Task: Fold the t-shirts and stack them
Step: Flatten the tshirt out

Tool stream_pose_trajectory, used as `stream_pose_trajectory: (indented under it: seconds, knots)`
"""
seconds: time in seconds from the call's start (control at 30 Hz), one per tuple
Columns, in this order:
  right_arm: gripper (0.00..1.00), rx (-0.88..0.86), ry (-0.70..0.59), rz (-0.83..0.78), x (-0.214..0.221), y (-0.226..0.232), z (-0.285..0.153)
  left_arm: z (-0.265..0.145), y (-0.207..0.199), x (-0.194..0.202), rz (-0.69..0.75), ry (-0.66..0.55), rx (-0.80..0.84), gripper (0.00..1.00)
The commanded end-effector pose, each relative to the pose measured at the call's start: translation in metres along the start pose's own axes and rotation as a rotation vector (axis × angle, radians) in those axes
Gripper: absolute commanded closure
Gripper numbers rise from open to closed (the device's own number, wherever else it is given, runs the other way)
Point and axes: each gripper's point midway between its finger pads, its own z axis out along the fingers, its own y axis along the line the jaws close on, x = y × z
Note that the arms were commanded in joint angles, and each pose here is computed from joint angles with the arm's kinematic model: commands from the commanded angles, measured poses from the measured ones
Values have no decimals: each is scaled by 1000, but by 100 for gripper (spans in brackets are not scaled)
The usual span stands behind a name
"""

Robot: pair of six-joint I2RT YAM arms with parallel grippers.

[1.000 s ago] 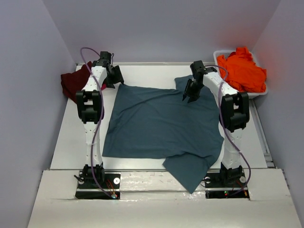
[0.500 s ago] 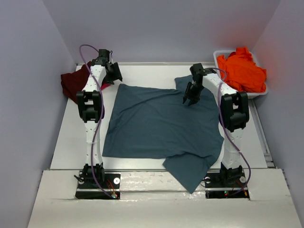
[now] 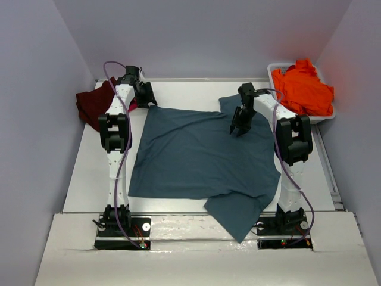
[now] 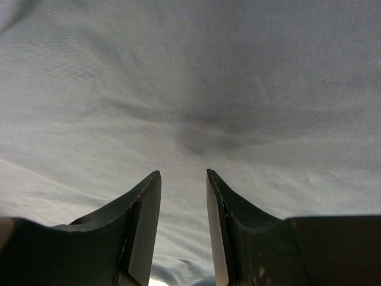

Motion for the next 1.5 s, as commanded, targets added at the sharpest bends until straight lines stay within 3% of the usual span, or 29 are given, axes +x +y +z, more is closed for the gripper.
stream_pose_trajectory:
  seconds: [0.0, 0.3, 0.6, 0.63, 1.23, 1.47]
  knots:
    - [58, -23, -32, -10, -2, 2, -13, 0, -9, -7, 8, -11, 69, 44]
    - [58, -17, -18, -4, 2, -2, -4, -12, -11, -12, 5, -25, 85, 50]
    - [58, -18, -15, -4, 3, -3, -1, -26, 1, -22, -8, -60, 38, 93]
    - [58, -18, -15, -6, 3, -3, -1, -28, 2, -23, -9, -63, 31, 94]
    - [58, -15, -13, -22, 6, -6, 1, -59, 42, -49, -54, -155, -92, 94]
    - [57, 1, -201, -28, -54, 9, -23, -68, 49, -48, -71, -161, -117, 94]
